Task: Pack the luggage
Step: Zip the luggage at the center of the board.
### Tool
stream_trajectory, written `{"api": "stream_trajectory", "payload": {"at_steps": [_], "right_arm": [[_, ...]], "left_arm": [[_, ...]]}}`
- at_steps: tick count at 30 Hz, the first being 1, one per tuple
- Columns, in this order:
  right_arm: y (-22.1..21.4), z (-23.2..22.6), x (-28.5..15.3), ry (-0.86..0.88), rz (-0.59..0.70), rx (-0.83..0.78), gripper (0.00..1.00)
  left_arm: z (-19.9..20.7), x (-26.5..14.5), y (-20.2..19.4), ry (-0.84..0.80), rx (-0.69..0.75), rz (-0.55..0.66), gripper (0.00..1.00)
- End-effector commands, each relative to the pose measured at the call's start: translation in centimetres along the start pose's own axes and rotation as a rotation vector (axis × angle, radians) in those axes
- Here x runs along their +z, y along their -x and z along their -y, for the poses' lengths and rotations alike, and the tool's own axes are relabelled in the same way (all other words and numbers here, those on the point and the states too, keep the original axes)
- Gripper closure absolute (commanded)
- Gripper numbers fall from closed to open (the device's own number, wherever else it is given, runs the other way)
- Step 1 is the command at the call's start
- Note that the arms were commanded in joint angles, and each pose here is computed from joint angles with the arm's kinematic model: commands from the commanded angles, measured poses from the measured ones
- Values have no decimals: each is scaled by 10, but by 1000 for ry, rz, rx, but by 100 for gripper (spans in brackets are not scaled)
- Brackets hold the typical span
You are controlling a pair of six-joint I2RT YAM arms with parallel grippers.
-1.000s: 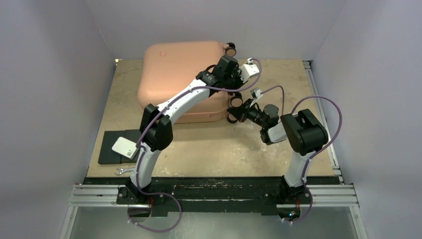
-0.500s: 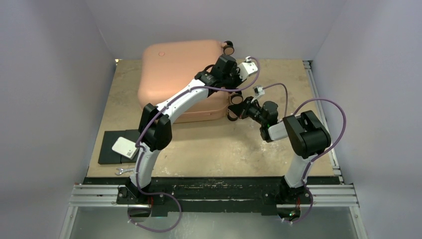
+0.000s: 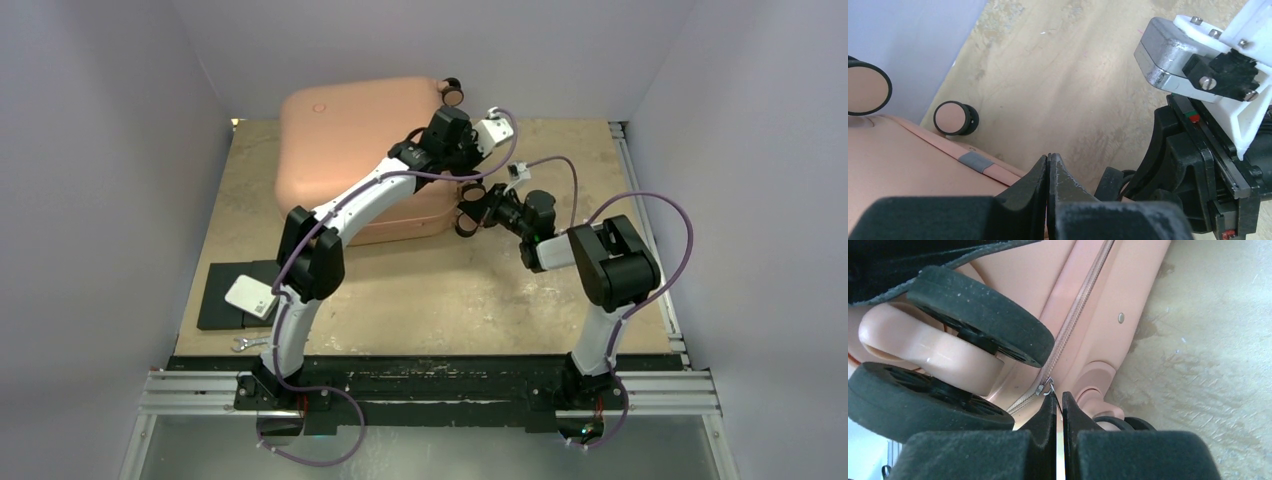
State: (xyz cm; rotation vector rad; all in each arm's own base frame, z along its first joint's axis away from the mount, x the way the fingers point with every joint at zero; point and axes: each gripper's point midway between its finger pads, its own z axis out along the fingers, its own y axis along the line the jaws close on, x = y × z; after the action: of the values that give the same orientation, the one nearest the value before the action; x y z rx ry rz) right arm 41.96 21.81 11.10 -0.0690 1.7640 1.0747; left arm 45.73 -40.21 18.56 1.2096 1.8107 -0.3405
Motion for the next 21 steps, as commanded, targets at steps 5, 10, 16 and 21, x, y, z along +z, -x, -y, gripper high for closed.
{"api": "stream_trajectory", "payload": {"at_steps": [5, 10, 16, 21], "right_arm": [[151, 90, -10, -496, 466, -119, 100], [153, 79, -1, -429, 455, -121, 100], [145, 84, 36, -354, 338, -131, 100], [133, 81, 50, -232, 271, -178, 100]], "left_arm": [[85, -43, -175, -284, -175, -643, 100], [76, -43, -162, -267, -190, -598, 100], [84, -48, -167, -304, -198, -616, 100], [86, -53, -171, -319, -206, -617, 100]]}}
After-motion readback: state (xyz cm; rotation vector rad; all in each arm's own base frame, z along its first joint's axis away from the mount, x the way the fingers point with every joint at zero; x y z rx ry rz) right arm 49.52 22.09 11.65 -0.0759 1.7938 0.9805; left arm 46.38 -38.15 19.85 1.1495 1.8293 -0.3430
